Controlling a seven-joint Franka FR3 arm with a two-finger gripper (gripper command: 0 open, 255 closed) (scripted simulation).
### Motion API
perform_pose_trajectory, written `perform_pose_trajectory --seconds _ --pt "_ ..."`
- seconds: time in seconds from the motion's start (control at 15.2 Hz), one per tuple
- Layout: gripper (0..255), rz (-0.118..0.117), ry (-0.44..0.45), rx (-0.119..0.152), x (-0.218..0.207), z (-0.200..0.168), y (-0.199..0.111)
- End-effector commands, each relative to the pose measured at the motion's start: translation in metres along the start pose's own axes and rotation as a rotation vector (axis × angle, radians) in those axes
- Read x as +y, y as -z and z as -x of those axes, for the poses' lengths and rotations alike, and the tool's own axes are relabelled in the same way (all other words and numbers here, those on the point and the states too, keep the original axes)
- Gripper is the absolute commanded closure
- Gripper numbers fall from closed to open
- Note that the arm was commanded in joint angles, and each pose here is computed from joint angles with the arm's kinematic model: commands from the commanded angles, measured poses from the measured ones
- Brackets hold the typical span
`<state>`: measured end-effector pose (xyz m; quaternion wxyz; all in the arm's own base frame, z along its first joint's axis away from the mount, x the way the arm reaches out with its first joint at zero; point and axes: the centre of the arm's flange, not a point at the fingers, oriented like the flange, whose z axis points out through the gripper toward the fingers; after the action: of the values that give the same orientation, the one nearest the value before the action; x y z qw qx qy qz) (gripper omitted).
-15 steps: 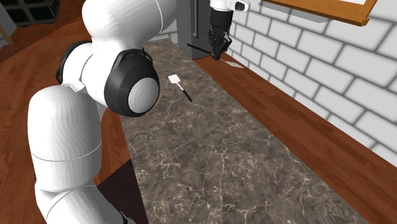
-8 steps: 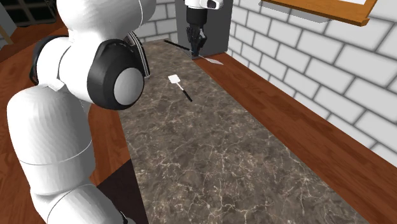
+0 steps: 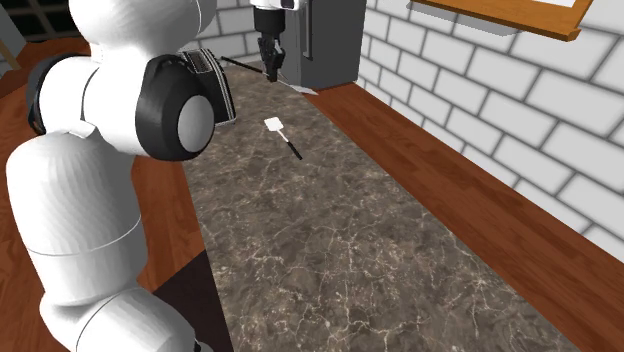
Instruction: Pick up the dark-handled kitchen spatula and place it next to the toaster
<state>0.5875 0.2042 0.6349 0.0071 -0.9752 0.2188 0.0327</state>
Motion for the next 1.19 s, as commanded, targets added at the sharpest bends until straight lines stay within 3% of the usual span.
perform_pose_trajectory --seconds 0.0,0.92,1.12 --pt "255 0.0 -0.001 0.0 -0.021 0.019 0.0" --pt "255 0.0 -0.001 0.0 -0.161 0.135 -0.008" --pt "255 0.0 -0.001 0.0 -0.161 0.134 -0.023"
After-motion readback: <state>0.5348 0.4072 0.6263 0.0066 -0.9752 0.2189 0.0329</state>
